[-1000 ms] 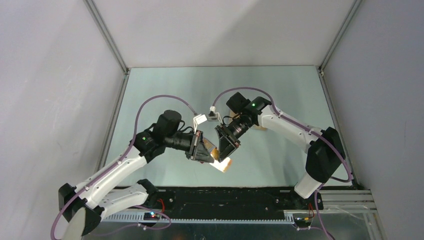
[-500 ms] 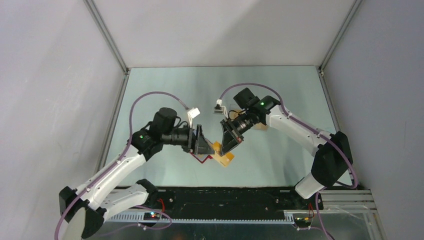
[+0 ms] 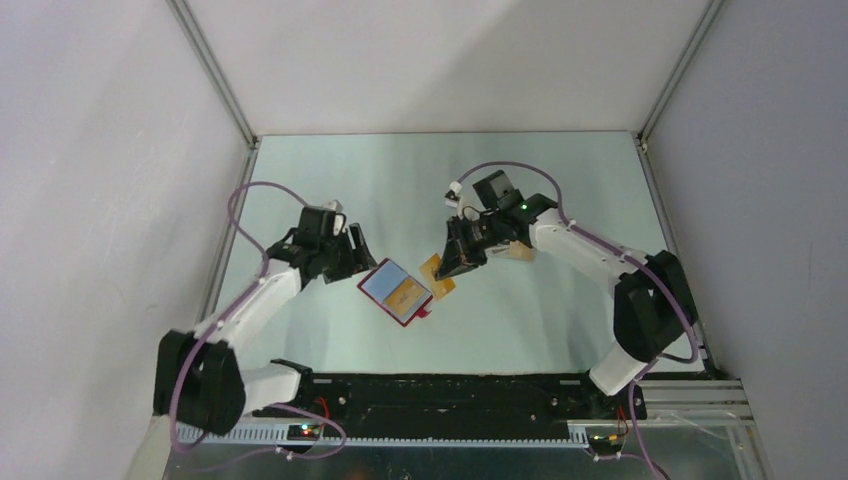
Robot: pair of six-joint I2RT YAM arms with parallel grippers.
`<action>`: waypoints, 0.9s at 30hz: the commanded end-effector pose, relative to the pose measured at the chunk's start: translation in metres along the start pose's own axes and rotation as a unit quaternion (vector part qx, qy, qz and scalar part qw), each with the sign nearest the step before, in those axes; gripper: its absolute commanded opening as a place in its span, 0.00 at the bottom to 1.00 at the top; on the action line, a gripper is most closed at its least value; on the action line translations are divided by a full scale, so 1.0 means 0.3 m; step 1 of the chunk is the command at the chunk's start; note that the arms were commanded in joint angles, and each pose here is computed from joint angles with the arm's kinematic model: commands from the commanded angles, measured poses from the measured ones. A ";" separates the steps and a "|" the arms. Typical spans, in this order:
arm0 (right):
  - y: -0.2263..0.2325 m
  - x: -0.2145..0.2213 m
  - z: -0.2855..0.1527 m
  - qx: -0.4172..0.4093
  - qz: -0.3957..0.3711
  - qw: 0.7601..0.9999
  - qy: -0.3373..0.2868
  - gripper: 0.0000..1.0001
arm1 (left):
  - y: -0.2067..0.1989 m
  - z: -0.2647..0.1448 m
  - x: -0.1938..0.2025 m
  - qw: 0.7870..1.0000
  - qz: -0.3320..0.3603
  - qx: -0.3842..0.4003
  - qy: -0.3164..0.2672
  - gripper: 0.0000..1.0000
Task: Put the credit cards into the card holder
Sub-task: Insert the credit card into the card holder.
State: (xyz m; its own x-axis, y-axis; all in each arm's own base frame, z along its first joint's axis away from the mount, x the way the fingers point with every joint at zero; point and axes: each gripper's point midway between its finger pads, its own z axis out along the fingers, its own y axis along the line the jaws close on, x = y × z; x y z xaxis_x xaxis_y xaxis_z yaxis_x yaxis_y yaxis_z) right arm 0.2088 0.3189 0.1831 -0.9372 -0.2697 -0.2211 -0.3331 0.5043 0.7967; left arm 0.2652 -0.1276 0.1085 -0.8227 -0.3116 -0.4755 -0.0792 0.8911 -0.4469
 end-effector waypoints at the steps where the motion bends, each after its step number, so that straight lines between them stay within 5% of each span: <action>1: -0.001 -0.104 0.097 0.012 0.018 0.999 -0.048 0.00 | 0.100 0.082 -0.092 0.995 0.031 -0.097 -0.018 0.71; 11: -0.065 -0.147 0.242 0.037 0.035 0.998 -0.036 0.00 | 0.105 0.262 0.046 0.989 0.015 -0.091 0.112 0.66; 27: -0.214 -0.094 0.255 0.123 0.065 0.990 -0.016 0.00 | -0.028 0.146 0.381 0.983 -0.078 -0.047 0.158 0.47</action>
State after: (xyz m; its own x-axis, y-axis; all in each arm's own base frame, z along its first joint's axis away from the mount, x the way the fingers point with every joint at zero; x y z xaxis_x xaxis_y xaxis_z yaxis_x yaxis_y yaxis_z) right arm 0.2408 0.3643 0.1026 -0.9734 -0.1817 -0.1399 -0.2262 0.6605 0.7159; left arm 0.2203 -0.1648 0.0192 -0.9352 -0.2980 -0.1913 -0.2090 0.9005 -0.3813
